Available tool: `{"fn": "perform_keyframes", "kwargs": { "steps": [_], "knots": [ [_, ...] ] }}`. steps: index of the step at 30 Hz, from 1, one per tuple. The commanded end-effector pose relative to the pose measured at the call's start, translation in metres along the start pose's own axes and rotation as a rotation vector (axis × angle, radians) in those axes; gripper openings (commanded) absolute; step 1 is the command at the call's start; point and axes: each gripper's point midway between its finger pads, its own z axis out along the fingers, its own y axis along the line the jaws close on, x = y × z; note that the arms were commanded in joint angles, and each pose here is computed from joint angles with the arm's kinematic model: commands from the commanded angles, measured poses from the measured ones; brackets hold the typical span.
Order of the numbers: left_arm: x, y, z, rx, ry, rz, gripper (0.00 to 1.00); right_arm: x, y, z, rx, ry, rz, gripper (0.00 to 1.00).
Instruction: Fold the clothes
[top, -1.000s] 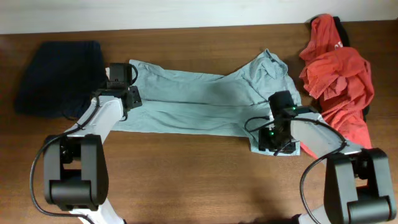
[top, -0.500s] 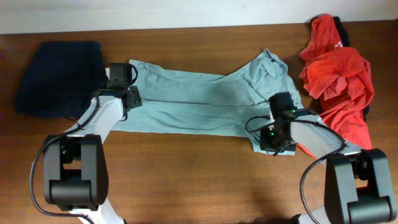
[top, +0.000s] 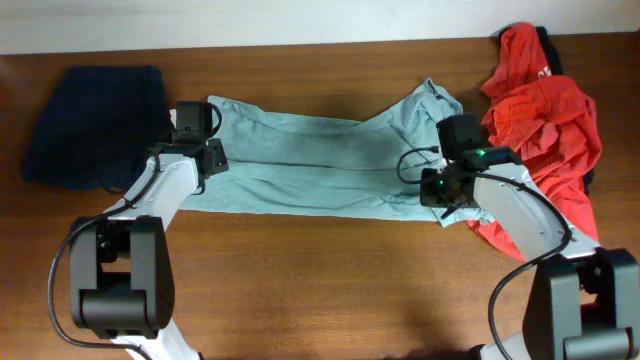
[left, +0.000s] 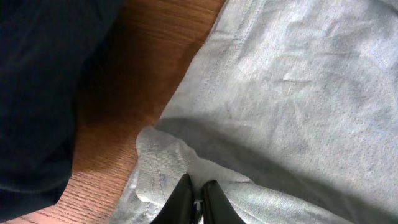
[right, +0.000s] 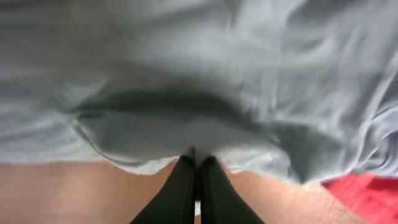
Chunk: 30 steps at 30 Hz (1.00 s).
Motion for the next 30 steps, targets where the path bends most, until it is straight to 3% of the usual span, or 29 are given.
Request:
{"fn": "perform_keyframes", "kwargs": {
  "steps": [1, 9, 21, 23, 24, 25, 27, 30],
  "knots": [
    [0.003, 0.002, 0.003, -0.011, 0.011, 0.0, 0.08, -0.02, -0.004, -0.012, 0.026, -0.087, -0.005, 0.04],
    [0.003, 0.002, 0.003, -0.011, 0.011, 0.0, 0.08, -0.043, -0.002, -0.013, 0.009, -0.176, -0.013, 0.04],
    [0.003, 0.002, 0.003, -0.013, 0.011, 0.001, 0.08, -0.028, -0.012, 0.01, 0.063, -0.085, -0.016, 0.04],
    [0.003, 0.003, 0.003, -0.016, 0.01, 0.001, 0.19, -0.028, -0.014, 0.01, 0.077, -0.086, -0.016, 0.17],
    [0.003, 0.003, 0.003, -0.019, 0.01, 0.001, 0.29, -0.028, -0.014, 0.01, 0.077, -0.086, -0.015, 0.42],
    [0.003, 0.003, 0.003, -0.018, 0.01, 0.004, 0.52, -0.028, -0.014, 0.01, 0.077, -0.087, -0.014, 0.69],
    [0.002, 0.003, 0.003, -0.018, 0.008, 0.026, 0.68, -0.031, -0.016, 0.005, 0.075, -0.086, -0.005, 0.81],
    [-0.009, 0.015, -0.002, -0.091, -0.019, 0.089, 0.84, -0.046, -0.017, -0.018, 0.062, -0.091, 0.011, 0.82]
  ]
}}
